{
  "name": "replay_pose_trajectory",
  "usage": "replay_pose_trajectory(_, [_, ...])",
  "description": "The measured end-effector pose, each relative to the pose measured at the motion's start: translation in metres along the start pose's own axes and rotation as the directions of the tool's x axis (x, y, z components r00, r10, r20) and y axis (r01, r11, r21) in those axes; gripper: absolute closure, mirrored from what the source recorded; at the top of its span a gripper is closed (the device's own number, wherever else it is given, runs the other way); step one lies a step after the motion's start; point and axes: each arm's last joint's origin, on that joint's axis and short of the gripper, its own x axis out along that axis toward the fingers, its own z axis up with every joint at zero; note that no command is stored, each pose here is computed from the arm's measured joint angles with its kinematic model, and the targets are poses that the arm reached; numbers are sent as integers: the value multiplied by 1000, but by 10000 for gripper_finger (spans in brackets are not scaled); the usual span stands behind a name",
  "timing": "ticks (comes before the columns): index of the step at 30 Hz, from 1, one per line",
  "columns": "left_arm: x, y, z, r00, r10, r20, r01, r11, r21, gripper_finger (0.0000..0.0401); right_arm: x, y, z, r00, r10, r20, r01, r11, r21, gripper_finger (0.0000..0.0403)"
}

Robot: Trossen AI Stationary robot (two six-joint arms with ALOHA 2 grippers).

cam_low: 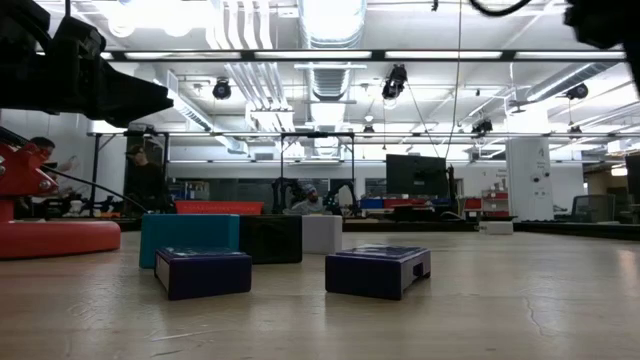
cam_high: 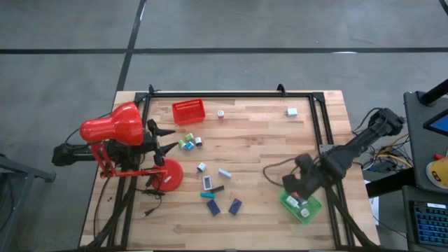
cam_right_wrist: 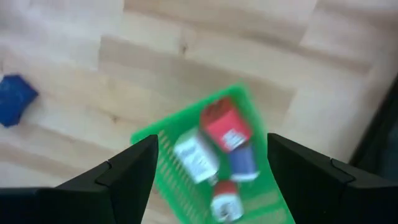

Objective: Pick & Place Office items
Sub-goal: Put the white charger adapter into the green bin

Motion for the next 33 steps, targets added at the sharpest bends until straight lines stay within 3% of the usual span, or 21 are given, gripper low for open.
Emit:
replay_pose_trajectory(7, [0, 0, 0, 1000, 0, 1, 0, 1000, 0, 156, -7, -5, 51, 994, -42, 96, 61, 976, -209, 113])
replay_pose_trajectory(13, [0, 0, 0, 1000, 0, 0, 0, 1000, 0, 156, -5, -5, 92, 972, -88, 218, 178, 882, -436, 122])
replay_pose_trajectory(16, [0, 0, 0, 1000, 0, 0, 0, 1000, 0, 156, -4, -9, 113, 955, -123, 270, 242, 851, -466, 125])
replay_pose_trajectory(21, [0, 0, 0, 1000, 0, 0, 0, 1000, 0, 156, -4, -14, 147, 941, -144, 307, 279, 843, -460, 126])
replay_pose_trajectory(26, [0, 0, 0, 1000, 0, 0, 0, 1000, 0, 156, -2, -20, 177, 938, -138, 318, 309, 747, -589, 122])
replay_pose_trajectory(33, [0, 0, 0, 1000, 0, 0, 0, 1000, 0, 156, 13, -27, 205, 947, -204, 249, 320, 671, -669, 128])
